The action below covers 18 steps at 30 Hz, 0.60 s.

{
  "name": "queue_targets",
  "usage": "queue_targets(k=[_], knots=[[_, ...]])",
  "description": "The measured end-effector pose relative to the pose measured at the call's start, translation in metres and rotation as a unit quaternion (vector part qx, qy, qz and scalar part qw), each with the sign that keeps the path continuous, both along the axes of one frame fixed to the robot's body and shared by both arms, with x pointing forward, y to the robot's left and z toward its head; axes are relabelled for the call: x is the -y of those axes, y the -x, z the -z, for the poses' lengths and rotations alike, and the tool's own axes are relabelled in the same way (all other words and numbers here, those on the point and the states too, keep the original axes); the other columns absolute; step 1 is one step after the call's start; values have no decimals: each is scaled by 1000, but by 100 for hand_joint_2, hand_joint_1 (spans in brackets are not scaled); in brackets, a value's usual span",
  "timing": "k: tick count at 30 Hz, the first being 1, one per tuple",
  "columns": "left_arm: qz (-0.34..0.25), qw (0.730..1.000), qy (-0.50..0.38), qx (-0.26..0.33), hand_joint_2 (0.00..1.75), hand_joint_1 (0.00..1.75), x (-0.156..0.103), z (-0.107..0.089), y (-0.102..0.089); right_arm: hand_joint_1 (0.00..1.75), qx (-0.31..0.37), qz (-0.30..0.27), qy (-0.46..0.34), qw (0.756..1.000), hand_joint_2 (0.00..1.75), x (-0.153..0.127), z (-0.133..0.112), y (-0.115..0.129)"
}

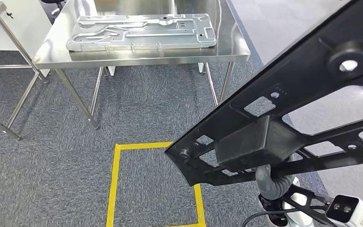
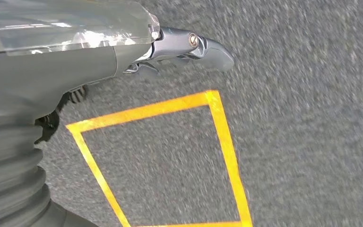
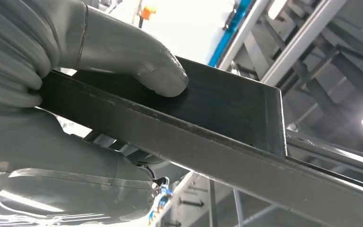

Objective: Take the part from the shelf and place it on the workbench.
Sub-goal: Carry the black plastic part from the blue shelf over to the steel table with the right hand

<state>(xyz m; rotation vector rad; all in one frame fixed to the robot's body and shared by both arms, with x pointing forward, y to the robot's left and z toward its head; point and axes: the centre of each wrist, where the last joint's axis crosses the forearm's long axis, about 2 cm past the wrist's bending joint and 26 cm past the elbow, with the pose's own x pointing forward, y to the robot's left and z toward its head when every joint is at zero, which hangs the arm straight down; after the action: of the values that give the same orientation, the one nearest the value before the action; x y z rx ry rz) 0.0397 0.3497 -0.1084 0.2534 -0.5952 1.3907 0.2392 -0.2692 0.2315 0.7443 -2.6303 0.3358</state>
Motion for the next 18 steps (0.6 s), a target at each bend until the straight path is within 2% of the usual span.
queue_targets(k=[18], knots=[[-1, 1000, 2, 1, 175, 0, 3, 0, -2, 175, 2, -1, -12, 1000, 175, -11, -4, -11]])
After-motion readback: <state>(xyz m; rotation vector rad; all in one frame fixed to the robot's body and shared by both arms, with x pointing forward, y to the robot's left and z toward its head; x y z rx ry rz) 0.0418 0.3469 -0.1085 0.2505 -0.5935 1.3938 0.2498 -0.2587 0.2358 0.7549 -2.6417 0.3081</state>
